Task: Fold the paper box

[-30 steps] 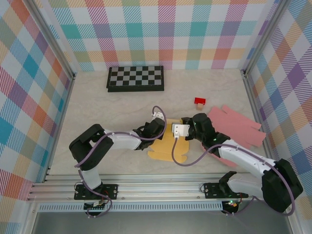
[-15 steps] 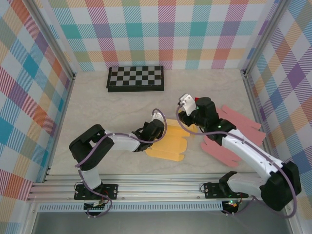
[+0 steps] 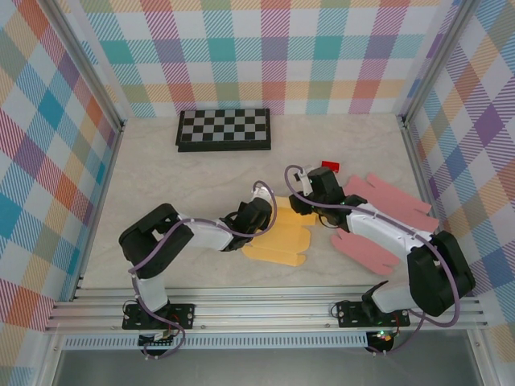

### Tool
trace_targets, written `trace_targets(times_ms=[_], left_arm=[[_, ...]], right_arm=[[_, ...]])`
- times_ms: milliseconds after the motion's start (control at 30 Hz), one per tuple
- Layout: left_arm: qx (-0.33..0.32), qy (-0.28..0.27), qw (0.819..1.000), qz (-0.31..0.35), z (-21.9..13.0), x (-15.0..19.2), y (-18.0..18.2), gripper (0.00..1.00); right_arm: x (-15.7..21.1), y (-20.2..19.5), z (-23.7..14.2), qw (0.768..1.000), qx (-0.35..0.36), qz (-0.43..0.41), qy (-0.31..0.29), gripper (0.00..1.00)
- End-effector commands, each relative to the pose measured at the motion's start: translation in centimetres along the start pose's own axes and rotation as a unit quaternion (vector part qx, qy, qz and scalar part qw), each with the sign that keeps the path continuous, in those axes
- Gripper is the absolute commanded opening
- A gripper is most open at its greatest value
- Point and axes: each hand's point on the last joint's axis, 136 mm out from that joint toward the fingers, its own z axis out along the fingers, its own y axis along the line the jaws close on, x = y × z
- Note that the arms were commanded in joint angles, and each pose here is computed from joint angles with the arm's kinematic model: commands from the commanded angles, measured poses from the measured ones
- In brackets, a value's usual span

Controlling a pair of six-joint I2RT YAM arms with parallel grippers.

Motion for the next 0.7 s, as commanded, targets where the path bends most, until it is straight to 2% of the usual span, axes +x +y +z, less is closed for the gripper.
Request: trace_targets(times_ms=[0, 133, 233, 300, 433, 667], left_arm=[[-0.019, 0.061, 0.997, 0.046, 0.7, 3.3, 0.8, 0.18], [-0.018, 0.061, 0.997, 0.036, 0.7, 3.1, 0.9, 0.24], [0.011, 0.054, 0.998, 0.027, -0.3, 2.6, 0.3, 0.43], [0.021, 0.047, 0.999, 0.018, -1.1, 2.2, 0.4, 0.49], [0.026, 0.032, 0.999, -0.017, -3.3, 1.6, 1.5, 0.54], [0.048, 0.005, 0.995, -0.083, -6.1, 1.1, 2.6, 0.56]], right_arm=[[1.5, -0.7, 0.6, 0.999, 0.022, 0.022, 0.014, 0.39], [2.4, -1.4, 0.8, 0.998, 0.045, 0.035, 0.020, 0.38], [2.7, -1.8, 0.8, 0.997, 0.058, 0.039, 0.023, 0.38], [2.8, -2.0, 0.7, 0.997, 0.067, 0.039, 0.023, 0.38], [2.7, -2.1, 0.4, 0.996, 0.078, 0.035, 0.017, 0.38], [2.5, -1.9, 0.1, 0.996, 0.083, 0.024, 0.013, 0.38]])
